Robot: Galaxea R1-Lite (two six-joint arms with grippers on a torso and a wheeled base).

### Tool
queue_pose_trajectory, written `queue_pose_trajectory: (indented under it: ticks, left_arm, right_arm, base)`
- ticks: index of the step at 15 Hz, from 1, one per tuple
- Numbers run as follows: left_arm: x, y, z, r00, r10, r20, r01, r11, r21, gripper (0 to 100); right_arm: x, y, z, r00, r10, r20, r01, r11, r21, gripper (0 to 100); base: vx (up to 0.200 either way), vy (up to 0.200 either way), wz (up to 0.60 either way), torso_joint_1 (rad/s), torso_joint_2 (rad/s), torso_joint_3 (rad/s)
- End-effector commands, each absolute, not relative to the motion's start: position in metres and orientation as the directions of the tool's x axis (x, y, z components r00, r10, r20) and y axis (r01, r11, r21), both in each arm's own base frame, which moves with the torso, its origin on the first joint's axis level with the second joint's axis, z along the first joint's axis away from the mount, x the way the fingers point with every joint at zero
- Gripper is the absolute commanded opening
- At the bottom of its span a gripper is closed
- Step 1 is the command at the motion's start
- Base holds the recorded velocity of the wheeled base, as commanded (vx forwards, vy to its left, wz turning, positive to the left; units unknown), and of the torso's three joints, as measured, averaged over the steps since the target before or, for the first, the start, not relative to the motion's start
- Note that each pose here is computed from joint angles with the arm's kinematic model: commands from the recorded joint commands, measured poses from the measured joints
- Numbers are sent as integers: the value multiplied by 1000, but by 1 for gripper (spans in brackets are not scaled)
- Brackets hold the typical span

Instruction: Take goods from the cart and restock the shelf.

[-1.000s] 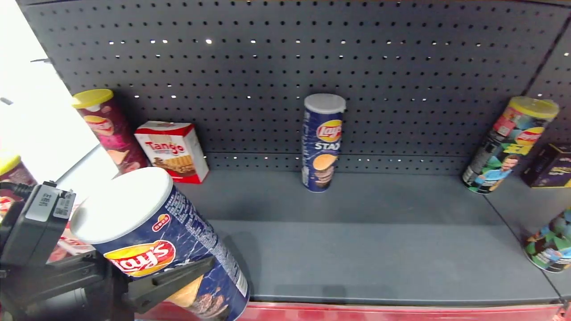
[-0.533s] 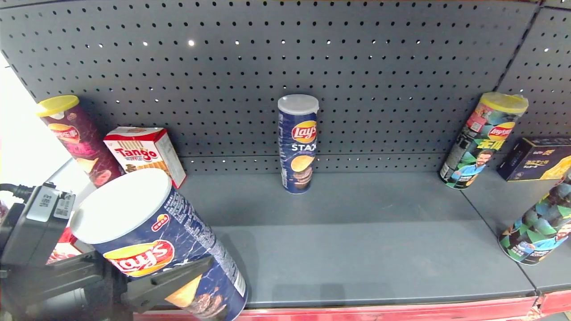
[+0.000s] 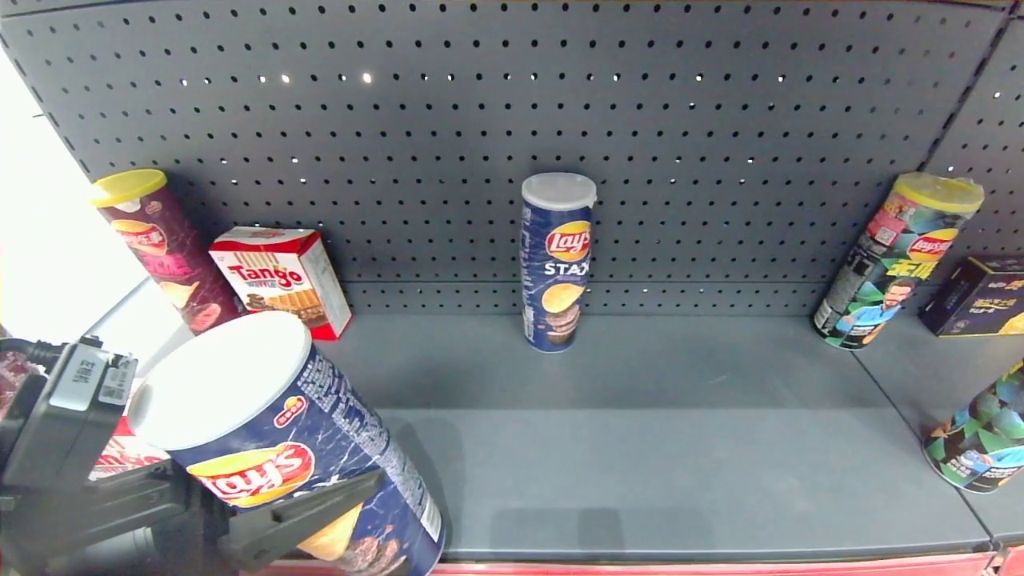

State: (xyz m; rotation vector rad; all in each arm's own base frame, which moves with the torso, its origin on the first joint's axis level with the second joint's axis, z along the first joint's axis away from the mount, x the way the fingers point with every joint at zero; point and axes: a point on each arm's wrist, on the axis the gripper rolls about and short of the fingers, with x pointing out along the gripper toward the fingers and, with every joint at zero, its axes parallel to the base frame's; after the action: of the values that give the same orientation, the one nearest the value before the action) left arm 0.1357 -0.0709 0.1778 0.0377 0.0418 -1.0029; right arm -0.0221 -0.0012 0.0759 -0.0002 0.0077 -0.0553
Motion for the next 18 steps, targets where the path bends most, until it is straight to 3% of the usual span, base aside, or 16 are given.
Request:
queue_pose_trajectory:
  ticks: [1,5,6,7,8,11,14,18]
  left_arm:
    - [134,-70,175,536,-842,-58,844,536,10,0]
    - [126,-66,177,552,-833,-41,834,552,20,0]
    - [127,-66,179,560,-828,-38,829,559,21,0]
    - [126,-66,178,572,-819,-39,820,572,20,0]
    - [128,-66,181,575,-817,-31,818,575,23,0]
    - [133,-69,182,571,-820,-36,821,571,20,0]
    - [138,-71,180,568,-821,-47,823,568,13,0]
    - [136,-70,179,567,-822,-49,824,567,12,0]
  right_arm:
    - [-22,-1,76,998,-55,-8,55,998,-2,100]
    - [-23,0,84,1000,-6,14,6,1000,-3,100]
    - [-28,0,109,998,20,60,-21,1000,10,100]
    - [-17,1,139,997,74,-8,-73,996,53,100]
    - [-17,1,152,996,84,18,-85,995,45,100]
    - [-12,4,219,960,279,21,-279,960,25,100]
    - [13,11,244,865,501,-27,-502,863,-54,100]
    - [68,29,268,761,637,-120,-648,755,-100,100]
  base:
    - [0,0,0,0,0,0]
    - [0,0,0,0,0,0]
    - [0,0,0,0,0,0]
    - [0,0,0,0,0,0]
    - [0,0,0,0,0,0]
    - [0,0,0,0,0,0]
    - [0,0,0,0,0,0]
    - [0,0,0,0,0,0]
